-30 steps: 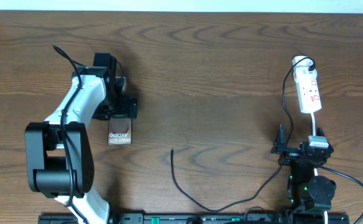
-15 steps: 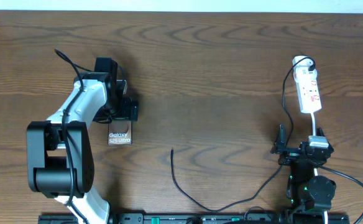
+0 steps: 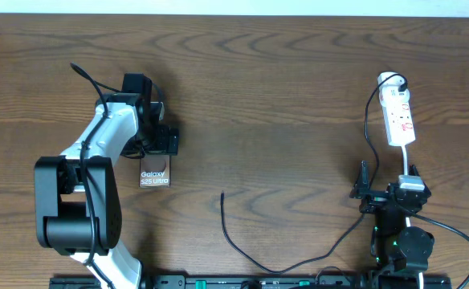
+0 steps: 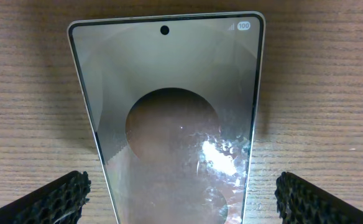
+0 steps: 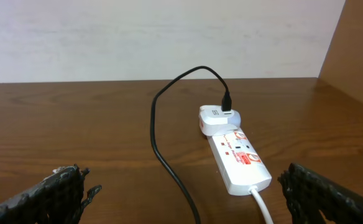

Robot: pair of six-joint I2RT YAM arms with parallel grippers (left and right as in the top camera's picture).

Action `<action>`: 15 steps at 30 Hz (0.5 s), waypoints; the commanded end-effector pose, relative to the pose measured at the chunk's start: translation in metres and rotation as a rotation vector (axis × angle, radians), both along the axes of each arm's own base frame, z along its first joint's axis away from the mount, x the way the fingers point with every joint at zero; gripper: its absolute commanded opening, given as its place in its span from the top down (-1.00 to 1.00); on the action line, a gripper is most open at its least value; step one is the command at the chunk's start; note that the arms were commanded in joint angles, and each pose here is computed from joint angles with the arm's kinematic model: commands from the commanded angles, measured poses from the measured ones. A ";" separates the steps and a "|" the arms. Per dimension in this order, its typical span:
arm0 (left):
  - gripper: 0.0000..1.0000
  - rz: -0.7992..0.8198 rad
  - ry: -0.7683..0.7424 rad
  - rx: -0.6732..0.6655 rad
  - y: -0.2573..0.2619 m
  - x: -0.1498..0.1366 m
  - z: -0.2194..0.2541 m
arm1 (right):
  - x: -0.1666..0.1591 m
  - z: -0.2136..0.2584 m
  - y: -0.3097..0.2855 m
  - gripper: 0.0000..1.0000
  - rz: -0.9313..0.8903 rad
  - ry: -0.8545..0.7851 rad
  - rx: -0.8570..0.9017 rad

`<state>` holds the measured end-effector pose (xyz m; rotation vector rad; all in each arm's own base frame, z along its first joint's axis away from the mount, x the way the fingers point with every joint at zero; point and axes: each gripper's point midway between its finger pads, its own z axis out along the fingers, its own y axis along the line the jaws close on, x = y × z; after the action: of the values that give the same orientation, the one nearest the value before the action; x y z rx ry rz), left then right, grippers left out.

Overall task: Plug charger to phone and switch on socket
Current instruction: 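Lower the open left gripper around the phone's sides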

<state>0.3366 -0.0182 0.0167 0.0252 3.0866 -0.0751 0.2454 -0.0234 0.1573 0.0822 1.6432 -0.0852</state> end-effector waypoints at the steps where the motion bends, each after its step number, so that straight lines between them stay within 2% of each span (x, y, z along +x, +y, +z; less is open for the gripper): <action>1: -0.96 0.003 0.008 0.025 0.005 -0.002 -0.002 | -0.001 0.000 -0.003 -0.99 -0.015 -0.003 0.017; 15: -0.96 0.002 0.037 0.026 0.005 -0.011 -0.008 | -0.001 0.000 -0.003 -0.98 -0.015 -0.003 0.017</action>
<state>0.3357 -0.0174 0.0162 0.0249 3.0897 -0.0674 0.2454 -0.0234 0.1573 0.0822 1.6432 -0.0852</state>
